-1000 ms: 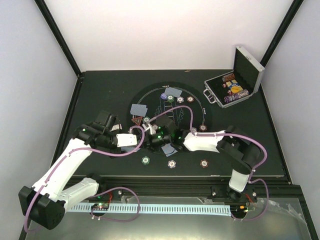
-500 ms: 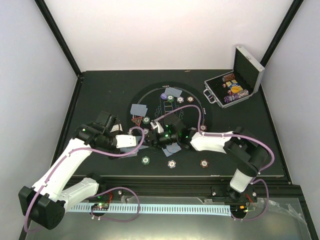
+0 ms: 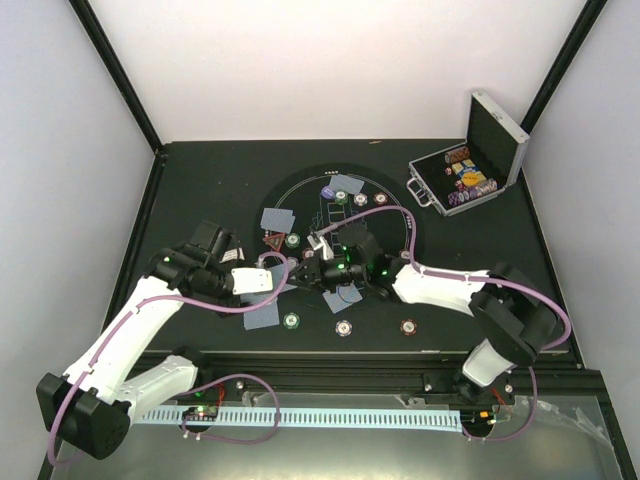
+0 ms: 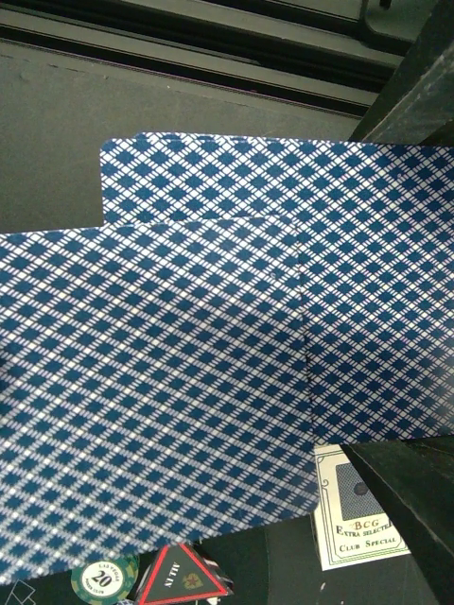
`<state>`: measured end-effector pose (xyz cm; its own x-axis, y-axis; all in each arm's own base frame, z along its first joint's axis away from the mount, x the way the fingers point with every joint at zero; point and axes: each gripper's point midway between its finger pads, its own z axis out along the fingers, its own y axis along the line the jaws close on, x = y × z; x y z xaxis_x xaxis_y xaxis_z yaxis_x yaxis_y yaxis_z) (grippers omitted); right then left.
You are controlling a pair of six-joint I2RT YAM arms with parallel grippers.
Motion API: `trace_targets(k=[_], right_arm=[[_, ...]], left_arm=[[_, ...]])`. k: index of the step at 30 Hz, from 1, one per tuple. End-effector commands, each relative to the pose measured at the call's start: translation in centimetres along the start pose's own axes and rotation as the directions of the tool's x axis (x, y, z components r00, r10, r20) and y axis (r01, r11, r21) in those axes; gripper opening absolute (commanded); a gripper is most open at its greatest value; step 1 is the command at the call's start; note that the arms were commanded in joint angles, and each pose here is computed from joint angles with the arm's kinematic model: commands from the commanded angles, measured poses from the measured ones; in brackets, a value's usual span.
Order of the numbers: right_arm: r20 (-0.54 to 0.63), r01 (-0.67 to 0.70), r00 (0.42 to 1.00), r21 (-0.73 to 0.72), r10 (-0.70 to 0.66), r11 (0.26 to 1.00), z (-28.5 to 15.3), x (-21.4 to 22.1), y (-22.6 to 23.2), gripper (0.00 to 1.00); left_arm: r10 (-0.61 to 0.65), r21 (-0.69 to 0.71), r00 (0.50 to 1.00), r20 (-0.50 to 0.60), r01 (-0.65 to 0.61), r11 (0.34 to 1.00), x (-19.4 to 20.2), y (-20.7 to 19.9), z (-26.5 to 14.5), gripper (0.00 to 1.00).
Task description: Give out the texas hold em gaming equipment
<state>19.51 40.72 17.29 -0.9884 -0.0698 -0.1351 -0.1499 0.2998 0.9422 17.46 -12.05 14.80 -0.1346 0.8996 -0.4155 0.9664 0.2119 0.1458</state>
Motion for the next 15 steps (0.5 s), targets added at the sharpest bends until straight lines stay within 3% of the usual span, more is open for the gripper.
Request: trace_targets(k=[1,6,15], right_arm=[[0.029,-0.008,1.000,0.010,0.008,1.000,-1.0,-0.2,-0.7,0.10],[0.047,-0.013,0.999,0.013,0.012,1.000,-1.9,-0.5,-1.0,0.01],[0.080,-0.023,0.997,0.038,0.019,0.999,-4.3,-0.9,-2.1,0.01]], left_arm=[[0.026,-0.036,0.999,0.042,-0.024,0.999,-1.0,0.6,-0.9,0.01],[0.025,-0.033,0.999,0.039,-0.023,0.999,-0.9,0.5,-0.8,0.02],[0.023,-0.030,0.999,0.032,-0.022,0.999,-0.8,0.4,-0.7,0.02]])
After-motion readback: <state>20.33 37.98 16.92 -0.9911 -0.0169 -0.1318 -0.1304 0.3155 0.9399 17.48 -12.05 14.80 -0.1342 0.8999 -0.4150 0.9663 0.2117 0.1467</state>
